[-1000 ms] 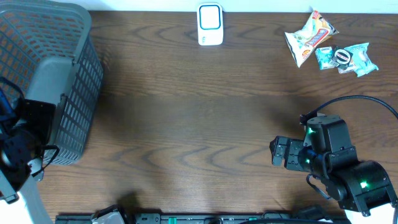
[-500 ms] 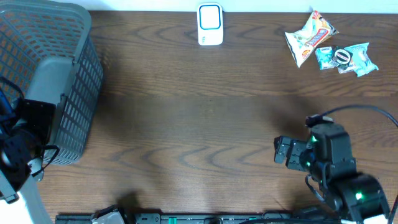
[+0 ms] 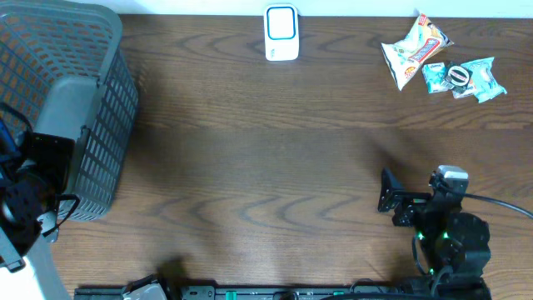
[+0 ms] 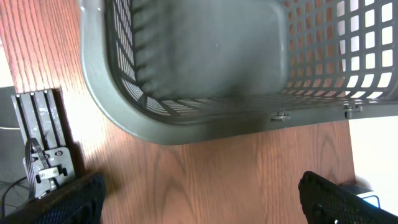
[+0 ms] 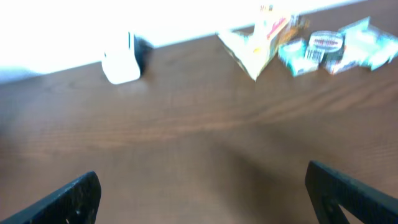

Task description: Scan the item barcode

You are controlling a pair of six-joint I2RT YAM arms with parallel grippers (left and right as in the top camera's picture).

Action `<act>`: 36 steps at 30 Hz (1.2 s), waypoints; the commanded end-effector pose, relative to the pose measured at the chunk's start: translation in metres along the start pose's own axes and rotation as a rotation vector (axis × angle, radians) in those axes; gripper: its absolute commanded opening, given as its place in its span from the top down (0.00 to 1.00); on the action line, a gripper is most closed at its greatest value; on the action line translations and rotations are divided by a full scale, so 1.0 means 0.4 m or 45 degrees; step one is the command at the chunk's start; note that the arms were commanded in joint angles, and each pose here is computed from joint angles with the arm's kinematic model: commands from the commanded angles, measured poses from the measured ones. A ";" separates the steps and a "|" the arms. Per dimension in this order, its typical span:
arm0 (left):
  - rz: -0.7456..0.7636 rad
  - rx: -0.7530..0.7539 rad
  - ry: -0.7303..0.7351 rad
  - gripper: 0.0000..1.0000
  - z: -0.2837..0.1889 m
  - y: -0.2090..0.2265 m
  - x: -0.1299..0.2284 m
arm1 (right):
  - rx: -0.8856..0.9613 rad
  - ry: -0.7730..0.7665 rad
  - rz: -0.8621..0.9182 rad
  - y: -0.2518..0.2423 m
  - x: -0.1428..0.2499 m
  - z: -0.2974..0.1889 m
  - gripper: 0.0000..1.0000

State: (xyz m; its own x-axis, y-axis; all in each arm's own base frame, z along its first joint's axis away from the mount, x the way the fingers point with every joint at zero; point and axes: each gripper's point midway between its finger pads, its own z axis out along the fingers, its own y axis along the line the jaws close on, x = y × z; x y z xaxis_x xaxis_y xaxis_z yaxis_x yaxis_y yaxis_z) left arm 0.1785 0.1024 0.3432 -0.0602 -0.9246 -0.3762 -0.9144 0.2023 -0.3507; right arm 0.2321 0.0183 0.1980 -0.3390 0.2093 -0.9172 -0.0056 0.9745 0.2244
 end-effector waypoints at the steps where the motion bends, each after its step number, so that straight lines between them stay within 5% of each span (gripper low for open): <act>1: -0.005 -0.053 0.017 0.02 -0.003 0.026 0.009 | 0.006 -0.064 -0.032 -0.013 0.008 0.005 0.01; 15: -0.005 -0.053 0.017 0.03 -0.003 0.026 0.009 | -0.083 -0.394 -0.048 -0.016 0.035 0.056 0.01; 36: -0.005 -0.053 0.017 0.02 -0.003 0.026 0.009 | -0.127 -0.323 -0.259 0.007 0.089 0.064 0.01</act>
State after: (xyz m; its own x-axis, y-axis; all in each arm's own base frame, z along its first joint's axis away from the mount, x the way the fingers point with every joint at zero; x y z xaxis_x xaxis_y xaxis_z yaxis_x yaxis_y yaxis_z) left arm 0.1786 0.1024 0.3432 -0.0604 -0.9247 -0.3759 -0.9143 0.2023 -0.3509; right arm 0.2448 0.0280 0.1582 -0.0795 0.0656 -0.9947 -0.1349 0.9879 0.0760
